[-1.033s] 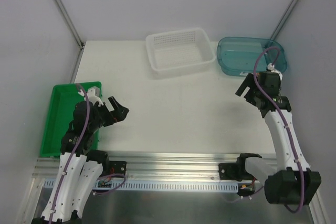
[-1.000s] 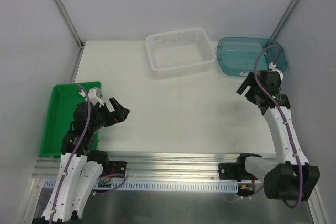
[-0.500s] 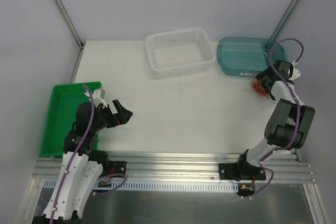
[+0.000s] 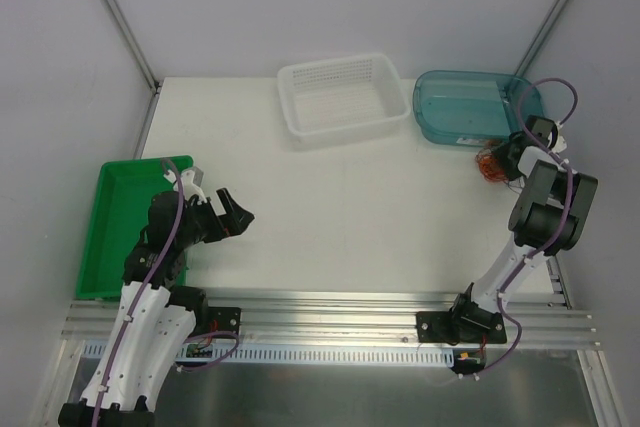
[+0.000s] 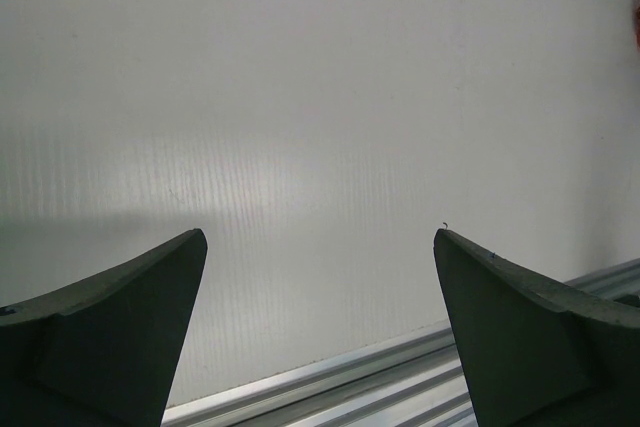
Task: Untangle the cables
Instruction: Untie the cable.
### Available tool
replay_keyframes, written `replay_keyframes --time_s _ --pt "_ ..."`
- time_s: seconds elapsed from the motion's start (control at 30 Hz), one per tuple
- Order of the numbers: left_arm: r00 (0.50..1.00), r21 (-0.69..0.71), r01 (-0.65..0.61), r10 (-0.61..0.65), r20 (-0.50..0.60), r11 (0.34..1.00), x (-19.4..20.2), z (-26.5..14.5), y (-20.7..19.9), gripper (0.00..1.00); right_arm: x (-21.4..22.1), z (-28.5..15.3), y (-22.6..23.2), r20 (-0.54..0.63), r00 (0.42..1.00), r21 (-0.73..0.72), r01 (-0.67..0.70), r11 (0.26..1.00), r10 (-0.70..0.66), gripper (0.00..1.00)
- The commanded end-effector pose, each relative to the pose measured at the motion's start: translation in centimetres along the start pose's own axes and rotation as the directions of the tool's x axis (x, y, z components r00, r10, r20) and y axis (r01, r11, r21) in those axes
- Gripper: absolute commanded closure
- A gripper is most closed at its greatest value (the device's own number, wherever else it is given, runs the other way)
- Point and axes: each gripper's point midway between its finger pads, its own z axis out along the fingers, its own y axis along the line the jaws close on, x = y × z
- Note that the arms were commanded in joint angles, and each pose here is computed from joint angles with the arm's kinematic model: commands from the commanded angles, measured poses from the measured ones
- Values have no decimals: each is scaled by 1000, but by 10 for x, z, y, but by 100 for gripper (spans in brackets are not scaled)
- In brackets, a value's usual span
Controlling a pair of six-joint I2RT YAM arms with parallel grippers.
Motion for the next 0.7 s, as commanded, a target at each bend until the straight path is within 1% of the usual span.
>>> replay_keyframes --time_s 0.0,0.03,0.07,0.13,0.17,0.2,0.27,0.3,0.37,0.4,0.43,0.47,0.5,0.53,0.57,0.6,0.63,0.67 --pt "998 33 -40 39 40 999 -12 -1 -7 1 -2 -3 3 4 998 -27 -58 998 58 54" --pt "998 36 -41 39 42 999 -12 -2 -7 1 3 -3 0 -3 998 -21 -59 998 59 59" --pt "998 37 -41 39 41 998 -11 -2 -7 1 7 -7 -4 -10 998 -17 -62 998 62 70" --pt "998 41 -43 41 46 998 -12 -2 -8 1 19 -13 -6 -39 998 -17 -54 998 53 83" --pt "998 45 -42 40 46 998 -11 -3 -9 1 20 -21 -4 -39 998 -27 -51 998 50 95" --pt "998 47 -44 42 51 998 -12 -3 -10 1 35 -26 -6 -66 997 -26 -36 999 34 99" --pt "998 51 -44 41 52 998 -12 -4 -10 1 42 -48 0 -62 998 -54 -5 999 2 99" --pt "998 54 -45 42 54 998 -12 -4 -11 1 63 -57 4 -90 995 -68 36 997 -42 99" --pt "997 57 -46 43 58 997 -12 -5 -11 1 85 -76 12 -117 988 -108 93 990 -106 99" --pt "997 60 -47 44 58 997 -11 -5 -11 1 102 -98 34 -123 979 -194 138 971 -163 99" --pt "997 63 -48 44 60 997 -12 -6 -12 1 122 -108 30 -146 965 -207 184 961 -216 99" --pt "997 69 -48 44 61 996 -12 -6 -13 1 148 -125 46 -158 940 -273 253 928 -303 99" --pt "997 74 -51 46 61 996 -11 -7 -14 1 159 -147 57 -147 924 -349 286 892 -354 99" --pt "997 82 -52 47 60 995 -11 -7 -15 1 178 -159 55 -163 897 -377 329 866 -412 99" --pt "997 88 -51 46 55 995 -9 -7 -16 1 194 -171 57 -154 861 -423 386 820 -485 99" --pt "998 92 -51 46 53 994 -9 -7 -17 1 224 -194 68 -153 803 -518 431 739 -576 99" --pt "998 101 -49 44 46 994 -7 -7 -18 1 239 -210 69 -135 768 -570 456 683 -626 99" --pt "998 101 -46 43 39 994 -6 -6 -18 1 268 -232 72 -105 691 -641 503 580 -715 99"
